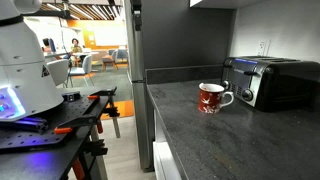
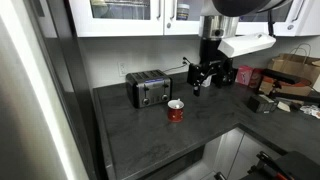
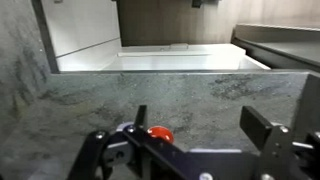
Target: Take the marker from the red cup and place it on the counter
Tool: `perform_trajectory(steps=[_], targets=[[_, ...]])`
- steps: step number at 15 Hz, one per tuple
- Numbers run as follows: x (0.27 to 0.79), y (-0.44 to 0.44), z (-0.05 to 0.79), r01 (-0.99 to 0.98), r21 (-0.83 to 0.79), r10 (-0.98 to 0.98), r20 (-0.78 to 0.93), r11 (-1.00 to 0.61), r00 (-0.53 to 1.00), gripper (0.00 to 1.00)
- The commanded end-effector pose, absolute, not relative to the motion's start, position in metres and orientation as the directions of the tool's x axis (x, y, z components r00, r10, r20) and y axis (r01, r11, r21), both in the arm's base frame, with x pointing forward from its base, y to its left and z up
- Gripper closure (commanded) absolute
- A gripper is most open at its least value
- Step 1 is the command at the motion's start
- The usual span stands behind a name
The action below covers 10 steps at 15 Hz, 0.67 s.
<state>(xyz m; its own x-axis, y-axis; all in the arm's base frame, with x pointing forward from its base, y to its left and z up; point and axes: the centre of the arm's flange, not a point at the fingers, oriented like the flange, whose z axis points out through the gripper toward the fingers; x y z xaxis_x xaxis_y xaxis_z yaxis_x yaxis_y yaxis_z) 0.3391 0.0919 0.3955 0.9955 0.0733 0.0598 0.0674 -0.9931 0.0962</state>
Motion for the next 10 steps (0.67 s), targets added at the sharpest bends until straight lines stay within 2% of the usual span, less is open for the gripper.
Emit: perform_trajectory(steps=[1, 10], targets=[[0.3390, 0.0919, 0.3955, 0.067, 0.096, 0.073, 0.060, -0.993, 0.996, 0.00], [0.3441, 0.0905, 0.3925, 0.067, 0.070, 0.072, 0.067, -0.995, 0.995, 0.00]])
